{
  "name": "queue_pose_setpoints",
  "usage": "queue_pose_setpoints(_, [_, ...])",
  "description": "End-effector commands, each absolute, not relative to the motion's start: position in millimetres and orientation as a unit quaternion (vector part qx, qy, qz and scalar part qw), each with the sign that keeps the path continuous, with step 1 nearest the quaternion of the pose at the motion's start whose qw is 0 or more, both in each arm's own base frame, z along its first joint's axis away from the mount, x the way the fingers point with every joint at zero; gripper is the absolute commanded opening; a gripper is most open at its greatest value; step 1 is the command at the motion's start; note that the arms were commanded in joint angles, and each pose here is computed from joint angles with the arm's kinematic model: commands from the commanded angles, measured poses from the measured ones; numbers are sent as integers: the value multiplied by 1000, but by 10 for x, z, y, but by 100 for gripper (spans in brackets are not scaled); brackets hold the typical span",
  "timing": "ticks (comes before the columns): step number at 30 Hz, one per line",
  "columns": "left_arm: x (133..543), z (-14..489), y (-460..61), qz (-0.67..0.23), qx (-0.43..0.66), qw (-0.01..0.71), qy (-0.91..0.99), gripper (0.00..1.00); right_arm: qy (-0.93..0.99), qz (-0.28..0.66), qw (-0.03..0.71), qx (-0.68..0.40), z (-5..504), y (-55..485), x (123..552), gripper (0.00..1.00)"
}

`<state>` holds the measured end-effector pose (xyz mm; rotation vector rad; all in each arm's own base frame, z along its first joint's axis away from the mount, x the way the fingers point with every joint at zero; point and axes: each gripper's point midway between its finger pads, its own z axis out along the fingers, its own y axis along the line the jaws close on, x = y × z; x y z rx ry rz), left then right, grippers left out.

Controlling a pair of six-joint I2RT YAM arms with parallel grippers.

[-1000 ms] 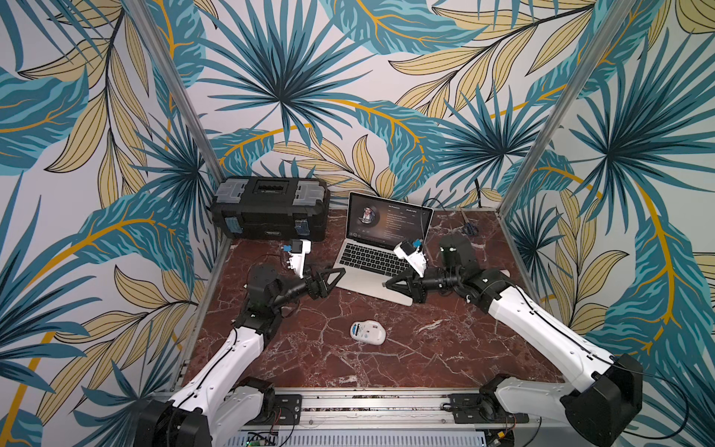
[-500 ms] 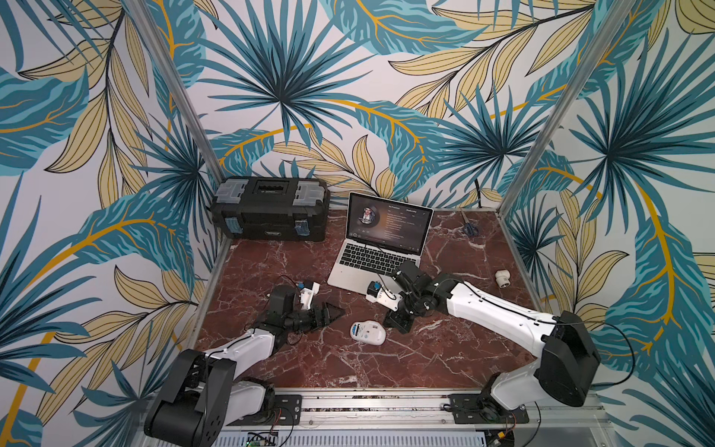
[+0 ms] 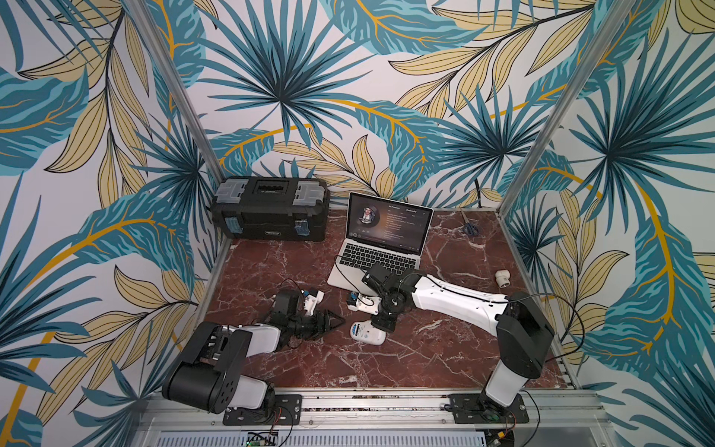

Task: Remove the wireless mouse receiver from the laptop
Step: Insert the USB plug into the mouse.

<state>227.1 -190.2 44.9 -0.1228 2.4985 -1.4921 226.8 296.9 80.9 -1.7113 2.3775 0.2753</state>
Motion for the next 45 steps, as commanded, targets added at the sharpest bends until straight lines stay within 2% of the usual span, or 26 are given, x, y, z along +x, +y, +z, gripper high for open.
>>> queue_pose_setpoints(1, [2160, 319, -1889, -506, -38, 103, 855, 69, 797, 74, 95, -592, 799, 2946, 2301, 0])
queue_pose_setpoints(45, [2133, 276, -2098, -522, -18, 79, 849, 57, 800, 57, 71, -593, 452, 2813, 2239, 0])
